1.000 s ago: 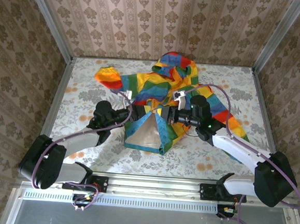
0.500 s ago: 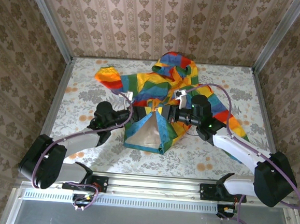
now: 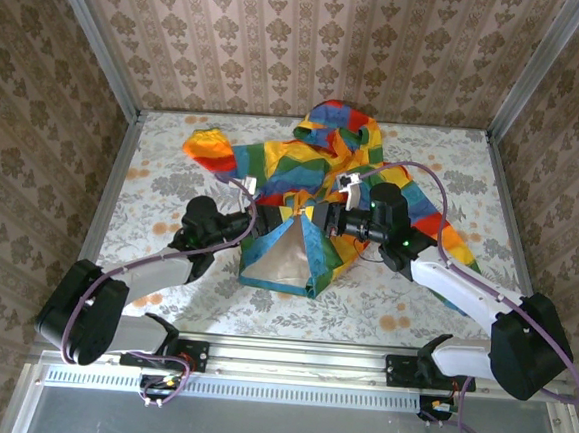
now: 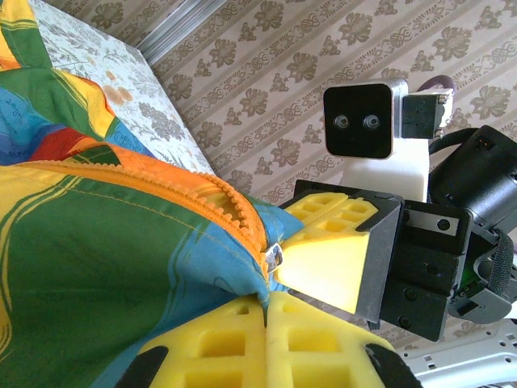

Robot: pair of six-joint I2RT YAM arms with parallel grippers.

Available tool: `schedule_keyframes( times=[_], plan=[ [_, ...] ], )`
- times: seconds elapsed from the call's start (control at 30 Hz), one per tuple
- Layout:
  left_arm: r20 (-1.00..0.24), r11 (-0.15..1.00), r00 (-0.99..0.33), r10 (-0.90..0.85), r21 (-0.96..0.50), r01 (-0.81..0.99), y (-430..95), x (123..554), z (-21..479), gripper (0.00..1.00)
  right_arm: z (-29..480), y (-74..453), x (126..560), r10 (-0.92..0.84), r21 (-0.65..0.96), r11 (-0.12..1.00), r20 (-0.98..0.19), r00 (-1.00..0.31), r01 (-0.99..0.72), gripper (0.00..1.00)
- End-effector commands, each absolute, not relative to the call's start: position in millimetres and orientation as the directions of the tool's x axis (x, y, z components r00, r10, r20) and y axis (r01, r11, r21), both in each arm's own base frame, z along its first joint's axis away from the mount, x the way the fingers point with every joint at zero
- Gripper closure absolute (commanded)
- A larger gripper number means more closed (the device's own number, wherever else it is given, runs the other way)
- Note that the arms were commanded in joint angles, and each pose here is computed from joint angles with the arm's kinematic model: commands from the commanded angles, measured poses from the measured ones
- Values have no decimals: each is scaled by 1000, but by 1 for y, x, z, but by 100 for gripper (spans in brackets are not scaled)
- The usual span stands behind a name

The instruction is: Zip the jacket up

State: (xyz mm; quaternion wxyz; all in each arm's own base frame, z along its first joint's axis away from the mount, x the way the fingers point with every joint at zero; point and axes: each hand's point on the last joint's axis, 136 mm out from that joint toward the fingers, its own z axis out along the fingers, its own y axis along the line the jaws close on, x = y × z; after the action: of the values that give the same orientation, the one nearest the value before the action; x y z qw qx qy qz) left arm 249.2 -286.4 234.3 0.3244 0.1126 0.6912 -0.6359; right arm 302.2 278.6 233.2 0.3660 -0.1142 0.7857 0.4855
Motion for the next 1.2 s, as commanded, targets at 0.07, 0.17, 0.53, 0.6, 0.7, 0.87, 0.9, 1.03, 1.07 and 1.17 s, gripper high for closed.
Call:
schedule_keyframes(
  times=[0.07,0.17,0.53,0.6,0.7,0.87,0.9,1.03,1.07,1.17],
  plan=[
    [-612,155,-735,-293,-789,595,-284,253,247,100,238,281,300,175,682,468,-695,-697,-563,100],
    [-617,166,-725,-305,-784,598,-282,257,248,100,239,283,299,175,689,453,-691,-702,-565,100],
    [-632,187,-699,-333,-771,608,-280,270,254,100,237,286,297,173,703,433,-679,-714,-564,100],
    [-634,188,-697,-336,-770,610,-280,272,254,100,237,287,296,172,705,430,-678,-715,-565,100],
    [-633,189,-696,-340,-770,609,-279,274,255,100,237,287,296,172,704,430,-678,-715,-564,100],
    [-633,178,-695,-341,-770,613,-281,275,259,100,237,287,297,173,706,429,-677,-716,-564,100],
    [-632,173,-696,-342,-770,614,-281,274,260,100,236,288,297,173,707,429,-675,-717,-562,100],
    [-632,164,-695,-342,-768,619,-281,272,263,100,237,288,297,173,708,428,-675,-718,-562,100],
    [-632,164,-695,-341,-769,618,-281,271,263,100,237,288,298,174,708,429,-674,-718,-561,100],
    [-629,165,-700,-338,-772,614,-282,271,260,100,237,288,298,174,708,428,-674,-718,-562,100]
  ],
)
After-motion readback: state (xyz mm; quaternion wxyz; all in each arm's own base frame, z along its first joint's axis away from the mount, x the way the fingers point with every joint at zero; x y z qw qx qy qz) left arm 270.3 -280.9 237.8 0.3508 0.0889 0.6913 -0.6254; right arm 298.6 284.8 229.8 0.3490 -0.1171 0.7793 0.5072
